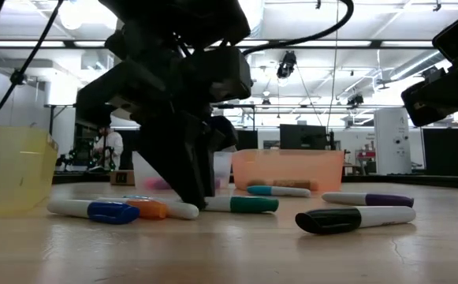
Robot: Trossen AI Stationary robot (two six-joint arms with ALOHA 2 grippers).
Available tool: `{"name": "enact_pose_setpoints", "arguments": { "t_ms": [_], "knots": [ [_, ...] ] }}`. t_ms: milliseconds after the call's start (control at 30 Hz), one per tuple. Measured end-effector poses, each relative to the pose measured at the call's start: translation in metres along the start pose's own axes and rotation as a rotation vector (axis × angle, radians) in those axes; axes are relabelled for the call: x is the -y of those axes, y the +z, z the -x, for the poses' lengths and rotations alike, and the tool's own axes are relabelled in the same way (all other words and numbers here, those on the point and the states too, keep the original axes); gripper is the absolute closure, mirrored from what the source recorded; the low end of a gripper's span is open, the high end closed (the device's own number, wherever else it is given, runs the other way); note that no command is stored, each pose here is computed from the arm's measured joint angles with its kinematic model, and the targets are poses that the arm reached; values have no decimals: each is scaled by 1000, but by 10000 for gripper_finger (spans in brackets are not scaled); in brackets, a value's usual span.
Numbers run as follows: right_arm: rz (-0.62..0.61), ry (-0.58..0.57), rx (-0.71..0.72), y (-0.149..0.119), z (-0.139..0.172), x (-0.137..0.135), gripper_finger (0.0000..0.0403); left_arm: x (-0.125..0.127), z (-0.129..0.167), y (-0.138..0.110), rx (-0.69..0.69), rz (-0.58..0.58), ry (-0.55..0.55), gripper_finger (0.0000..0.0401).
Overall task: Pick & Place Markers
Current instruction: Put the dark green pen into the yellow bin
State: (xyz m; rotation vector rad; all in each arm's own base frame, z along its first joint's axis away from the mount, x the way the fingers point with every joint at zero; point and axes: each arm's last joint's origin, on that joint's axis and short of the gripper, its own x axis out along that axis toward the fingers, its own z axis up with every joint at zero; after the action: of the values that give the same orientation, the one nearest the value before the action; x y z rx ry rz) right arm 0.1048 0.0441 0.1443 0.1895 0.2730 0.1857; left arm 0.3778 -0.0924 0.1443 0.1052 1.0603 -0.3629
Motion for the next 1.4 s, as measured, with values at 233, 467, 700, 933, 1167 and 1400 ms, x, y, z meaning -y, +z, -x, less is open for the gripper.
{"name": "enact_pose_setpoints", "arguments": {
  "t_ms": [233, 467, 700, 933, 1167, 1400],
  "knots": [
    [0, 0, 0, 0, 0, 0, 342, -7, 4, 6, 10, 91, 32, 383],
    [0, 0, 0, 0, 0, 0, 342, -15, 16, 11, -2, 214, 71, 384],
    [0, 0, 1, 0, 0, 0, 342, -11, 59, 13, -1, 278, 116, 385],
    [0, 0, 2, 0, 0, 0, 342, 2, 125, 1, -34, 393, 166, 385],
    [0, 0, 0, 0, 0, 0, 342, 21, 172, -24, -83, 521, 186, 385],
    [0, 0, 0, 0, 0, 0, 342, 47, 183, -68, -99, 718, 180, 380]
  ]
}}
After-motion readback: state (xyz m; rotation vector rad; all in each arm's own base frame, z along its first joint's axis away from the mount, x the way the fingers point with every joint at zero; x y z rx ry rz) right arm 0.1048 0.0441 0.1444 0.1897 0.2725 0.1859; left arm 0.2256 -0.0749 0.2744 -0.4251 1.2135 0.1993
